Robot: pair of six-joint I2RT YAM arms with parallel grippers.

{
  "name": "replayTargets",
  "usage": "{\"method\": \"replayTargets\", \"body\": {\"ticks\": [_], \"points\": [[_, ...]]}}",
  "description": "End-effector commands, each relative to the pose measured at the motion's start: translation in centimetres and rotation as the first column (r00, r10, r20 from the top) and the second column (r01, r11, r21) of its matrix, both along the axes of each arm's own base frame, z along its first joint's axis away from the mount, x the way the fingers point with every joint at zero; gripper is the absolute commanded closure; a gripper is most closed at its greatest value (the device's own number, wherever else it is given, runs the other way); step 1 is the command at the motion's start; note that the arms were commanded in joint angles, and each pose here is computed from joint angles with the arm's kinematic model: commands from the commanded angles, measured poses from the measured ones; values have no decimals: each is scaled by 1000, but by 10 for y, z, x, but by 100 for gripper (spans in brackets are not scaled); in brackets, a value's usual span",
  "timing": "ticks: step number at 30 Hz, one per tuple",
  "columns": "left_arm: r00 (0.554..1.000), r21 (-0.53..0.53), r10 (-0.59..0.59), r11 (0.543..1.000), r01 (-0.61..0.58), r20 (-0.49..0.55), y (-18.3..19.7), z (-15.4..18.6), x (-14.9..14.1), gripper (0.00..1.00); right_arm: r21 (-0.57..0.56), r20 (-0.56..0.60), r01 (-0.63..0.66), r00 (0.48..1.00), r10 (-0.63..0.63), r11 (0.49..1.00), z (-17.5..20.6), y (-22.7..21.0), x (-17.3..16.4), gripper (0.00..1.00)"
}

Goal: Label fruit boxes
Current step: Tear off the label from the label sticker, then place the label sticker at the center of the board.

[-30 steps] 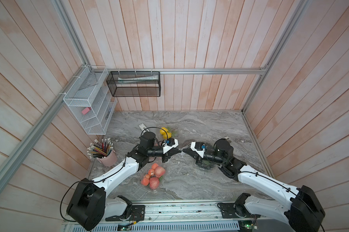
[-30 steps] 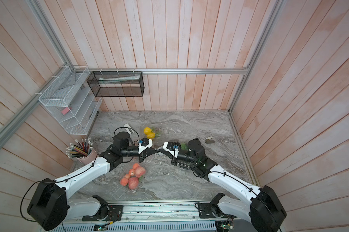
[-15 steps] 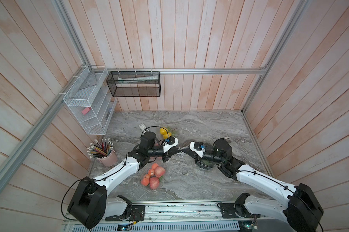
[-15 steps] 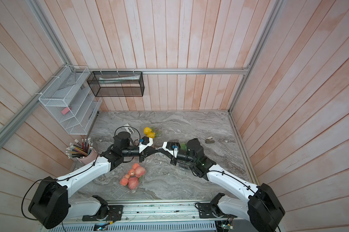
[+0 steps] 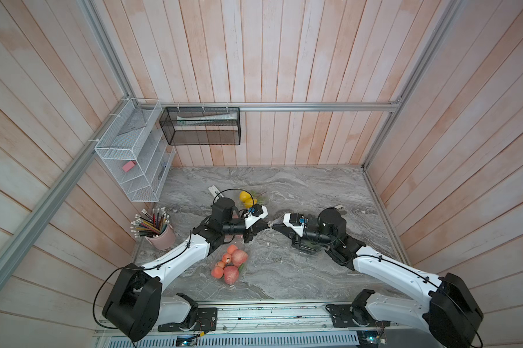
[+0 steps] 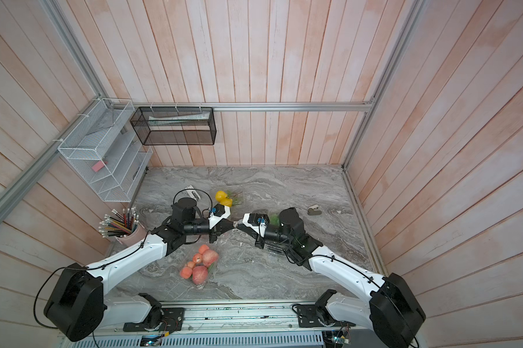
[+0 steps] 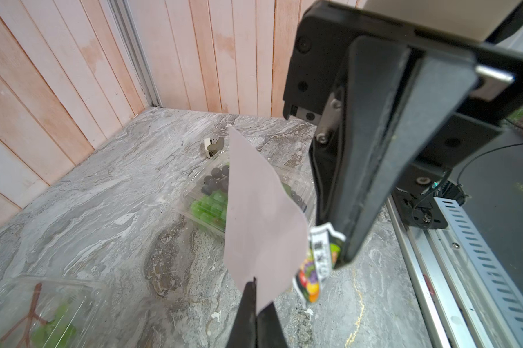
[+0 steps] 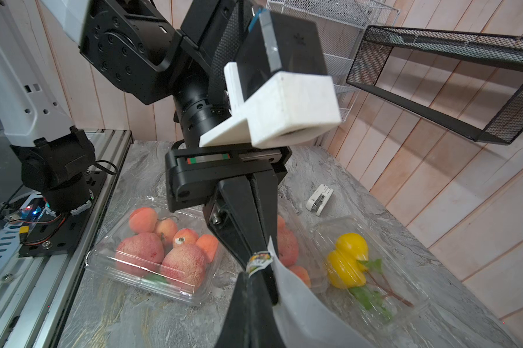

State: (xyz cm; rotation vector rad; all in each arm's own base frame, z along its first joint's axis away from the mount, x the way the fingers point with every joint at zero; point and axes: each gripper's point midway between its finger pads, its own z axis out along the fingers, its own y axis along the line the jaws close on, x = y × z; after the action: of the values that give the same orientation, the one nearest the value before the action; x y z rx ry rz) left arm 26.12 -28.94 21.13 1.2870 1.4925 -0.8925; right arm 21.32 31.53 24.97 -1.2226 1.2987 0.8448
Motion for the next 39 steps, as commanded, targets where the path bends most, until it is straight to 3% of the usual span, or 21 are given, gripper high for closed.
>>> {"method": "replayTargets", "body": {"ticks": [1,10,16,21,27,35,39], "points": [[1000,1,16,1000,-16,3,-2,7,6,100,20,-19,-28,999,28,999,3,2,-5,100],[998,18,64,998,-63,-22,0,2,13,100,12,-86,-64,994,65,998,0,-1,-17,100],[973,-18,84,996,-90,-214,-2,-2,6,100,77,-254,48,967,-27,996,14,-21,0,100],[887,-14,112,991,-132,-449,-4,-20,-10,100,123,-385,155,918,-97,980,26,-45,19,100],[723,49,143,987,-150,-676,-3,-45,-22,100,138,-459,223,878,-138,965,29,-63,31,100],[572,162,228,973,-165,-788,-7,-73,-15,100,141,-530,303,827,-187,942,24,-82,43,100],[539,219,279,960,-174,-795,-6,-85,-10,100,137,-550,322,812,-199,937,21,-87,44,100]]}}
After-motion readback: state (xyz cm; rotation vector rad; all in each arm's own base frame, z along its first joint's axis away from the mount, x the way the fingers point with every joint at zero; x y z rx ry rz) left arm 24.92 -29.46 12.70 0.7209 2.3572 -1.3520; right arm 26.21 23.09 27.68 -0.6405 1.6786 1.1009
